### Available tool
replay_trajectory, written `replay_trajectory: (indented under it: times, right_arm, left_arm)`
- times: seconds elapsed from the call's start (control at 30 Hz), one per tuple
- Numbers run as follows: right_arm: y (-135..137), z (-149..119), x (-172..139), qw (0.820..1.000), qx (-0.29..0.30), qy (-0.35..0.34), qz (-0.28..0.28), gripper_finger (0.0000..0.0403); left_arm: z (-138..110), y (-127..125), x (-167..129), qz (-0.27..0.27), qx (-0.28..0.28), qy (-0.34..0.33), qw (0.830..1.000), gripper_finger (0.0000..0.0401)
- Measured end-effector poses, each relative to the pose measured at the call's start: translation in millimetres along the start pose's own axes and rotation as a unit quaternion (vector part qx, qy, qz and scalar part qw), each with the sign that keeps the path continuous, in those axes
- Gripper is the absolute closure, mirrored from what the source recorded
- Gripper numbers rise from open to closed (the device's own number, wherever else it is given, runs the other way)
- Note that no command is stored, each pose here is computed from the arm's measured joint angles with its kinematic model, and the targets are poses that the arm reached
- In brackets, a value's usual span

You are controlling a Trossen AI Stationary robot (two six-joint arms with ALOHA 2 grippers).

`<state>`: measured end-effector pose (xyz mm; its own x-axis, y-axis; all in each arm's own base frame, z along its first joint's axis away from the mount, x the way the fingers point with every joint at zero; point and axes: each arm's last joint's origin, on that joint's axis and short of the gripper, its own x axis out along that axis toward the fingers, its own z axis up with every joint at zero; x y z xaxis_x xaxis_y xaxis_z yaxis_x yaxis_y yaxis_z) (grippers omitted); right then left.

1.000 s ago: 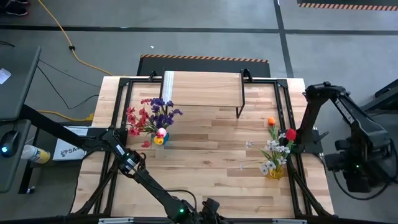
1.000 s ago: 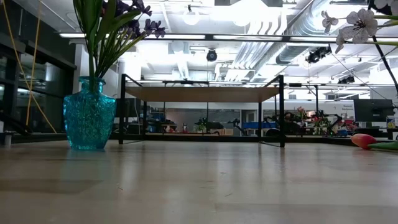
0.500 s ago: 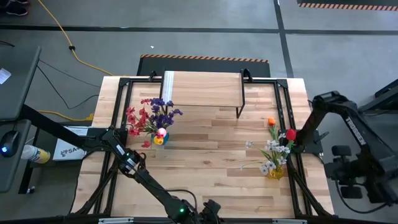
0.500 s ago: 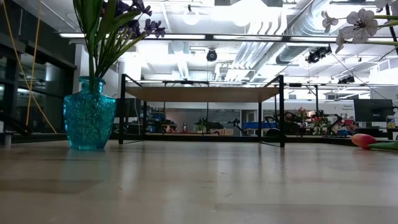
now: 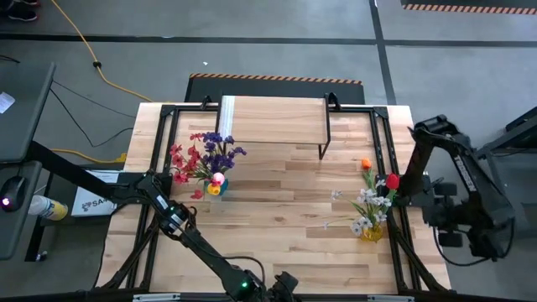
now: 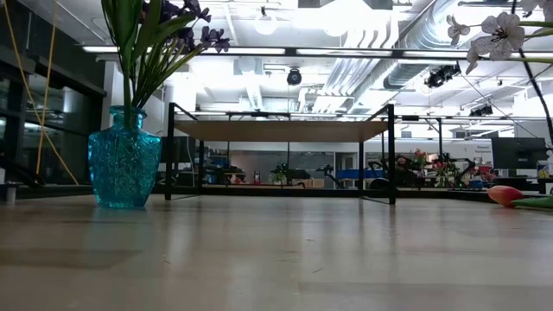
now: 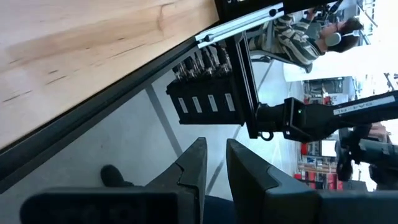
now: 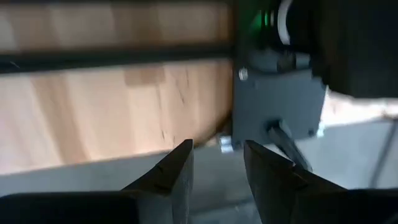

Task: Pick and place flowers into a vace then onto a shelf
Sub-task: Adjust the vases

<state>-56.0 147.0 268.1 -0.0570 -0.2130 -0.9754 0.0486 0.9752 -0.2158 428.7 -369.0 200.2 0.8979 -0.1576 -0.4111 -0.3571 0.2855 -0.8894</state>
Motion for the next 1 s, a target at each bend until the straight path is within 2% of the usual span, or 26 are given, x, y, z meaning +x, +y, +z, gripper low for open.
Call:
replay_trajectory:
  times: [0.1,0.23,0.43,0.53,0.83,1.0]
  right_arm:
    - [-6.0,10.9,-4.0,0.999,0.003,-0.026,0.034,0.0269]
    - [-7.6,27.0,-7.9,0.992,-0.010,-0.100,0.074,0.0269]
    - [-7.3,38.9,-12.5,0.979,-0.030,-0.168,0.108,0.0269]
    - [-7.8,38.9,-10.8,0.979,-0.036,-0.170,0.110,0.0269]
    - [2.0,38.5,38.9,0.975,-0.036,-0.149,0.163,0.0269]
    - [-0.3,43.8,42.1,0.959,-0.043,-0.186,0.210,0.0269]
  left_arm:
    - [0.0,0.0,0.0,0.000,-0.001,0.000,1.000,0.0307]
    - [0.8,0.1,0.2,0.000,-0.001,-0.007,1.000,0.0307]
    - [1.5,0.0,0.3,0.000,-0.001,-0.017,1.000,0.0307]
    - [1.6,0.0,0.3,0.000,-0.001,-0.018,1.000,0.0307]
    - [1.7,0.0,0.3,0.000,-0.001,-0.019,1.000,0.0307]
    - [2.2,-0.2,0.5,-0.001,-0.005,-0.020,1.000,0.0307]
